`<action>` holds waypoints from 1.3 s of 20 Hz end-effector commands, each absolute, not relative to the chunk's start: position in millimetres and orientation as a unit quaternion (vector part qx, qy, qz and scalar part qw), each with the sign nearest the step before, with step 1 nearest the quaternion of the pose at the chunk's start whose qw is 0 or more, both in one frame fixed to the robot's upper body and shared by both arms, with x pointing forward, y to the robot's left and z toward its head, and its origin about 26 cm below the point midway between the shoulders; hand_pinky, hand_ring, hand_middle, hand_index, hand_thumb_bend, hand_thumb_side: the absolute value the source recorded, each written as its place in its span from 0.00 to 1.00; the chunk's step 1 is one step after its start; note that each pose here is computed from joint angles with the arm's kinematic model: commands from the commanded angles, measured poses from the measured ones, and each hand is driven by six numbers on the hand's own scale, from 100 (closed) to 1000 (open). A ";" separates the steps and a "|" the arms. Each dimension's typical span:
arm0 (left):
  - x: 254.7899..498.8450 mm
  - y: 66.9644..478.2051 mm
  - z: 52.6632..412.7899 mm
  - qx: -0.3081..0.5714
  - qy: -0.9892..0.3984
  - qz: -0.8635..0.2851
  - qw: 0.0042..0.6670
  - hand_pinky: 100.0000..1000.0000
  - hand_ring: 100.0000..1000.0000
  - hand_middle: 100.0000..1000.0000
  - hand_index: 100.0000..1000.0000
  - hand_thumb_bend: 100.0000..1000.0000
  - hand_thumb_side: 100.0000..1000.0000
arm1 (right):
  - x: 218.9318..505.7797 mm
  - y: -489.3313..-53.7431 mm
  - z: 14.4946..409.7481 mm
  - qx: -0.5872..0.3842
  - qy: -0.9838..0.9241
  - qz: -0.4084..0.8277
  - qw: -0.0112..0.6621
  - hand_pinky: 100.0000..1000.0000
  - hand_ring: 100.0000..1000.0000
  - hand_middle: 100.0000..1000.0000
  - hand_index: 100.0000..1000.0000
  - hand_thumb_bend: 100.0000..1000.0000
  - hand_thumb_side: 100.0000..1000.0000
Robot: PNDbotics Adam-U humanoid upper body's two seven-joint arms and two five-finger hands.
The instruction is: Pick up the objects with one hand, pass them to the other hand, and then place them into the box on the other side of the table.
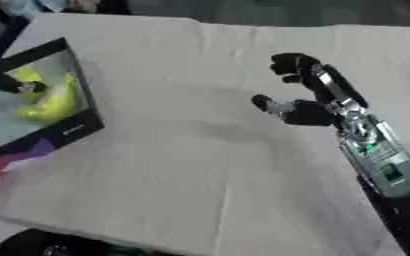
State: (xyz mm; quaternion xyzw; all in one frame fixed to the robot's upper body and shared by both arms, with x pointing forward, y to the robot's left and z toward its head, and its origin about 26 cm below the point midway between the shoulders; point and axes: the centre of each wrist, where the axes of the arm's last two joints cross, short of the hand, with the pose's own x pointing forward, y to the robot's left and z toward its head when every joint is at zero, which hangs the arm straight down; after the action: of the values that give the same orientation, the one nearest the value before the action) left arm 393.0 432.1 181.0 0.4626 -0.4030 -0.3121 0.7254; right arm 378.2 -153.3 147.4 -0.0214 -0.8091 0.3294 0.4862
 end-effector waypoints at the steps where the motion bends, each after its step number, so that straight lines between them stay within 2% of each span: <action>1: 391.3 438.5 197.6 0.481 -0.406 -0.309 0.714 0.83 0.78 0.76 0.83 0.83 0.32 | 377.8 -156.2 161.4 -0.026 -0.820 0.328 0.468 0.81 0.80 0.70 0.81 0.55 0.19; 8: 386.9 429.0 215.6 0.503 -0.454 -0.273 0.683 0.80 0.75 0.74 0.80 0.76 0.41 | 377.1 -157.1 168.7 -0.027 -0.827 0.325 0.458 0.81 0.80 0.70 0.81 0.57 0.18; 13: 376.2 400.6 237.0 0.519 -0.560 -0.209 0.612 0.78 0.73 0.73 0.77 0.73 0.43 | 378.2 -163.4 184.2 -0.040 -0.837 0.313 0.447 0.81 0.81 0.70 0.81 0.56 0.18; 17: 369.1 375.2 241.1 0.469 -0.665 -0.153 0.561 0.78 0.74 0.75 0.76 0.70 0.43 | 380.5 -176.5 195.8 -0.065 -0.842 0.294 0.447 0.82 0.80 0.70 0.81 0.53 0.21; 22: 371.4 350.7 230.7 0.378 -0.739 -0.105 0.548 0.78 0.74 0.76 0.75 0.68 0.41 | 381.5 -207.7 210.0 -0.120 -0.838 0.276 0.455 0.82 0.80 0.70 0.81 0.49 0.24; 26: 373.9 340.3 221.7 0.342 -0.761 -0.078 0.545 0.77 0.73 0.75 0.74 0.68 0.40 | 387.4 -231.9 225.3 -0.179 -0.818 0.285 0.466 0.82 0.81 0.71 0.82 0.51 0.24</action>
State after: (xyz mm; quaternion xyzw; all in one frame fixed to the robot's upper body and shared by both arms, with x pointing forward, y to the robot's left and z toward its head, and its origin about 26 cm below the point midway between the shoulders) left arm 375.7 341.2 211.1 0.3454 -0.7462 -0.0860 0.5626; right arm 387.1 -220.3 209.3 -0.1514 -0.8182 0.2837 0.4766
